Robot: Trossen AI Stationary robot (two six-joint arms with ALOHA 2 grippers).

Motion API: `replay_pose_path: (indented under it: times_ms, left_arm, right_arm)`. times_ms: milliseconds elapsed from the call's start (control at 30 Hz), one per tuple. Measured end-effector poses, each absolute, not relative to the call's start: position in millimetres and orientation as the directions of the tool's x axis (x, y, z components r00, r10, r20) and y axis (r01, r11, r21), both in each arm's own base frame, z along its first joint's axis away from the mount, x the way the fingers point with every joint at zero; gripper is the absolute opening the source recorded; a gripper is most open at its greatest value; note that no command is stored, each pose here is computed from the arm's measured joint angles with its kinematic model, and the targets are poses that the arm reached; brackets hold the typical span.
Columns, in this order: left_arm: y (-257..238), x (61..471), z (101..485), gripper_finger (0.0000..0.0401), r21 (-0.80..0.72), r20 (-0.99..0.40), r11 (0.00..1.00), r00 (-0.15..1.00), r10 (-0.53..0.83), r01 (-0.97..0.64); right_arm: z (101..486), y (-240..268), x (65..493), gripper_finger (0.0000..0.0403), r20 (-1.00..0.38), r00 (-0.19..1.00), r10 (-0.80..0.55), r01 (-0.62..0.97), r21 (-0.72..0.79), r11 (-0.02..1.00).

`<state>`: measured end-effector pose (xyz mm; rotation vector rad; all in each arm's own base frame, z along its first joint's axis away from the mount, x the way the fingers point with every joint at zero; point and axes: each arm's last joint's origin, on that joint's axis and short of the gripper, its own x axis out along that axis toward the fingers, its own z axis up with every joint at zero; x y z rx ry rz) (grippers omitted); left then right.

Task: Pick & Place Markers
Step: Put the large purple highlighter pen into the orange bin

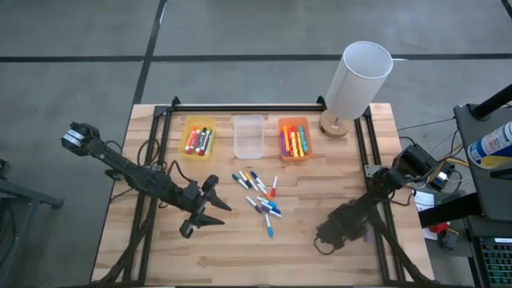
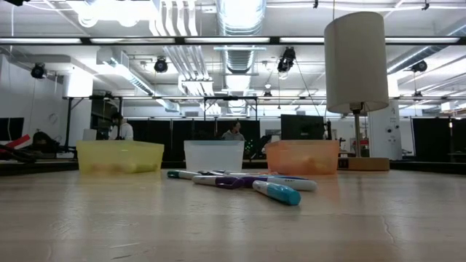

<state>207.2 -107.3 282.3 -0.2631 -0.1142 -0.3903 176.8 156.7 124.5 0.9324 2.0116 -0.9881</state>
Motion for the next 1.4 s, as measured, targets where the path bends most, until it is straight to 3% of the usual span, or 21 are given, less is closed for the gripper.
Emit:
replay_pose_path:
  times_ms: [267, 733, 833, 1000, 1167, 1400]
  left_arm:
    - [-107, 207, 283, 0.0193, -0.228, 0.167, 0.895, 0.921, -0.353, 0.384]
    - [-107, 207, 283, 0.0193, -0.226, 0.167, 0.895, 0.921, -0.353, 0.384]
    - [-107, 207, 283, 0.0193, -0.225, 0.167, 0.895, 0.921, -0.353, 0.384]
    - [-107, 207, 283, 0.0193, -0.225, 0.166, 0.896, 0.921, -0.353, 0.384]
    - [-107, 207, 283, 0.0193, -0.224, 0.166, 0.896, 0.921, -0.353, 0.384]
    - [-107, 207, 283, 0.0193, -0.217, 0.166, 0.898, 0.921, -0.353, 0.383]
  right_arm:
    - [147, 168, 196, 0.0008, -0.846, -0.440, 0.300, 0.847, -0.281, 0.451]
    - [184, 160, 243, 0.0013, -0.988, -0.112, 0.107, 0.899, -0.055, 0.434]
    - [189, 158, 251, 0.0037, -0.994, -0.056, 0.089, 0.894, -0.010, 0.449]
    - [194, 154, 261, 0.0115, -0.998, 0.031, 0.048, 0.892, 0.050, 0.450]
    - [191, 147, 262, 0.0185, -0.999, 0.030, 0.015, 0.916, 0.033, 0.399]
    - [180, 144, 258, 0.0216, -1.000, 0.021, 0.006, 0.939, 0.022, 0.343]
